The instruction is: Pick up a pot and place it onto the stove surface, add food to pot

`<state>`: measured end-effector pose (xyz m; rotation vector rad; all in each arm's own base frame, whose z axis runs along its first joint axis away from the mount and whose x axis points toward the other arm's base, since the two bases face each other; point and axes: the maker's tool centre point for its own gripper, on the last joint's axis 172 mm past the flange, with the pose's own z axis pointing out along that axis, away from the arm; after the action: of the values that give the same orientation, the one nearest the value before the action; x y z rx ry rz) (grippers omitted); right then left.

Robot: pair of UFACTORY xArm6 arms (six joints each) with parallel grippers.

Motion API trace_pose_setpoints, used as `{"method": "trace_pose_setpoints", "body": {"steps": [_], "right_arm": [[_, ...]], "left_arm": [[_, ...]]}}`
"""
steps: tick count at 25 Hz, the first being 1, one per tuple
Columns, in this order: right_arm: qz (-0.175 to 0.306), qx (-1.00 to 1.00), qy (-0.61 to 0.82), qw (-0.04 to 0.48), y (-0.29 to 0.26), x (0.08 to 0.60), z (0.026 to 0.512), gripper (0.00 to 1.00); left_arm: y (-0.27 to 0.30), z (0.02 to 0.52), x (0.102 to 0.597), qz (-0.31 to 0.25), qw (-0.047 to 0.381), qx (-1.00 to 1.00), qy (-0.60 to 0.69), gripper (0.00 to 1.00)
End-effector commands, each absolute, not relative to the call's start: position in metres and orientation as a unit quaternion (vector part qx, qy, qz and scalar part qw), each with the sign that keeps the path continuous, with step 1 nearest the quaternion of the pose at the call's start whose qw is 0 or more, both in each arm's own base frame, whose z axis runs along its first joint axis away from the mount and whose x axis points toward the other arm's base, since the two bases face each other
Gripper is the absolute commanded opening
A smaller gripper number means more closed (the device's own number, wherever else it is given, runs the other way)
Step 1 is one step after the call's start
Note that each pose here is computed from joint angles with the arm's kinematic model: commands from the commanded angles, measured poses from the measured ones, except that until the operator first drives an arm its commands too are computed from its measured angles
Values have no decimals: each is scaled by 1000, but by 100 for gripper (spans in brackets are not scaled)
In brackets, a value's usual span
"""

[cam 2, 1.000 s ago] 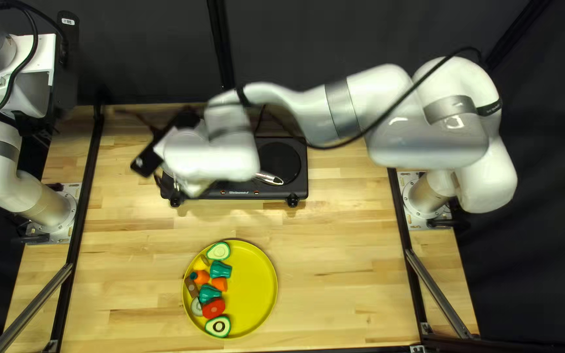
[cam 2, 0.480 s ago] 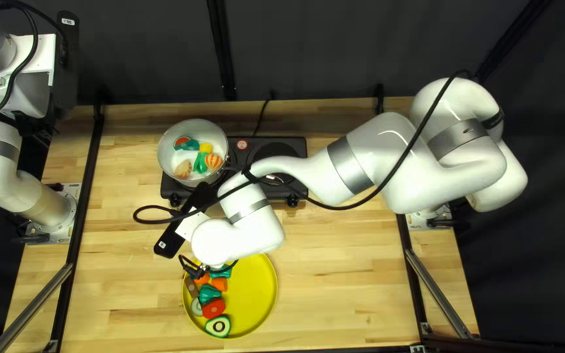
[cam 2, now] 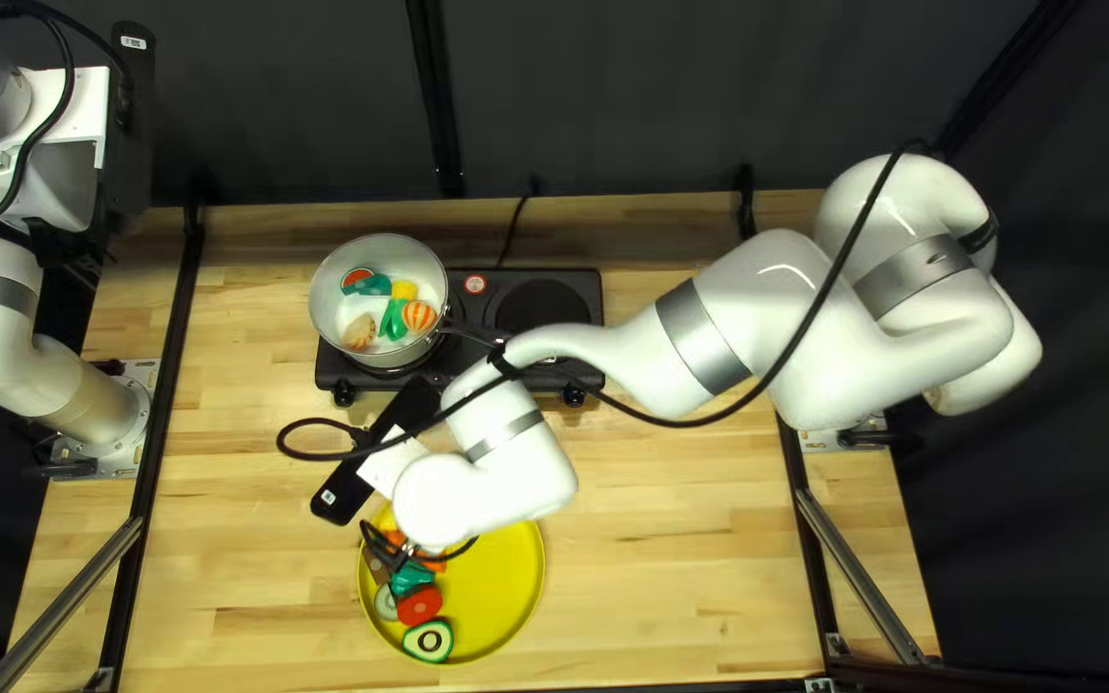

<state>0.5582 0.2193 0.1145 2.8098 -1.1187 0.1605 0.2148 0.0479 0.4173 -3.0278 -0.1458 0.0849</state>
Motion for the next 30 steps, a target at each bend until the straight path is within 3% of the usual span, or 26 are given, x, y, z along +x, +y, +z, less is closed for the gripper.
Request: {"method": "trace_pose_setpoints", "body": {"steps": [1,7,11,14,30], "right_arm": [[49,925,-374,55,223,557,114,100],[55,926,-371,51,220,555,109,100],[86,923,-376,-10,261,555,96,100],[97,918,-383,-27,289,557,98,100],[115,904,-411,-10,308,600,56,100]], "left_arm": [[48,417,215,28,55,-997,-48,100],[48,417,215,28,55,-997,-48,100],[48,417,215,28,55,-997,-48,100],[48,417,215,28,55,-997,-48,100],[48,417,215,28,55,-997,-48,100]]}}
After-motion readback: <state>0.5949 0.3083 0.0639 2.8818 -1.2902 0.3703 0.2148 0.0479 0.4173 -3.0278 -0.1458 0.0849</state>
